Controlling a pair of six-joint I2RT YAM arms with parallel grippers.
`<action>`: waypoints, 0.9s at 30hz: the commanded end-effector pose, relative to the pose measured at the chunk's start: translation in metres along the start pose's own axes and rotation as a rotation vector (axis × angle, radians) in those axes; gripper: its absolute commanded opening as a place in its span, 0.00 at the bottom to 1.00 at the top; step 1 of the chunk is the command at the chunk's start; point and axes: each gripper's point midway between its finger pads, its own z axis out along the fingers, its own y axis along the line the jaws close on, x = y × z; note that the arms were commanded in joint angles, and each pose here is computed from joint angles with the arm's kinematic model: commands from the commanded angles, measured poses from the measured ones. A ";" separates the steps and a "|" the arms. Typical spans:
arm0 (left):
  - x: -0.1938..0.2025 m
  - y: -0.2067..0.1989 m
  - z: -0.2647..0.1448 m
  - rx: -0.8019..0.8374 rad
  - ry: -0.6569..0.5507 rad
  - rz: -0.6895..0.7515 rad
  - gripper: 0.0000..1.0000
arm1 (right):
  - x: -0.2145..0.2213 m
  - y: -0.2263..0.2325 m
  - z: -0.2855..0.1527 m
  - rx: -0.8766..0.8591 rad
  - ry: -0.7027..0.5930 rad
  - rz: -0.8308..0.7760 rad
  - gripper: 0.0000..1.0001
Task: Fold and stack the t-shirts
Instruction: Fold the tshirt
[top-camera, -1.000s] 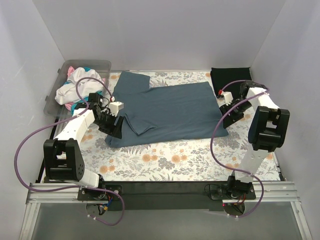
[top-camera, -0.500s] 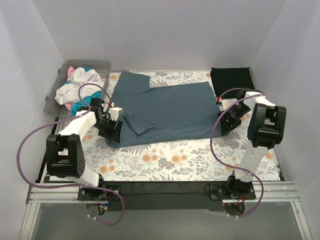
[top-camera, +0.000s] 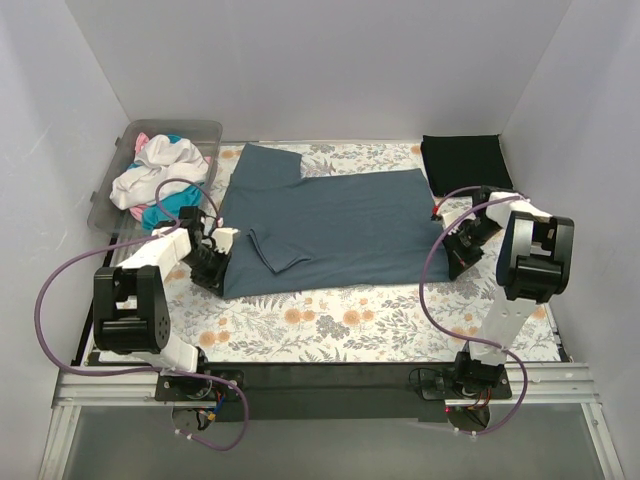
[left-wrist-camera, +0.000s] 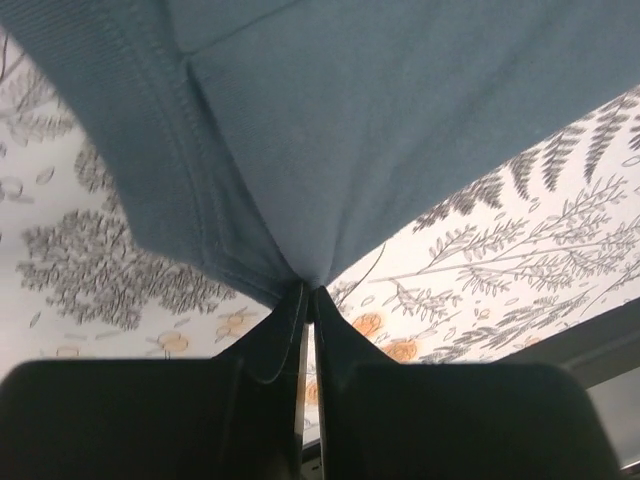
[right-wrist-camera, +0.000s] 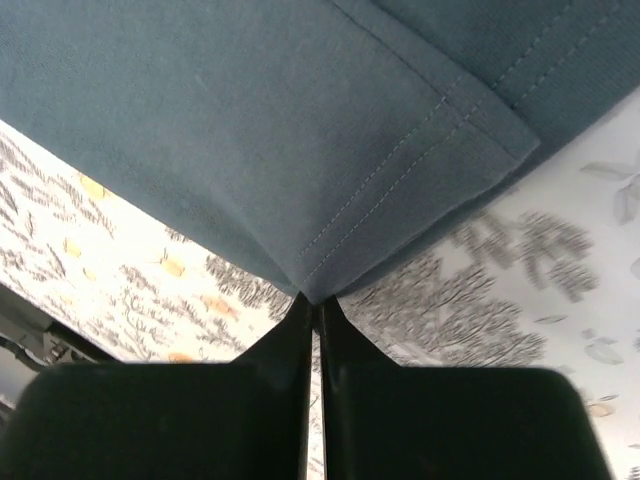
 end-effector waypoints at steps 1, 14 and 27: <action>0.015 0.006 -0.016 -0.039 0.002 0.002 0.00 | 0.024 0.008 -0.008 0.029 0.051 -0.042 0.01; -0.089 -0.002 -0.077 0.061 -0.214 0.041 0.46 | -0.040 -0.007 -0.070 0.147 -0.124 -0.155 0.45; -0.165 -0.011 -0.048 0.136 -0.254 0.022 0.51 | -0.070 -0.011 -0.029 0.105 -0.028 -0.240 0.46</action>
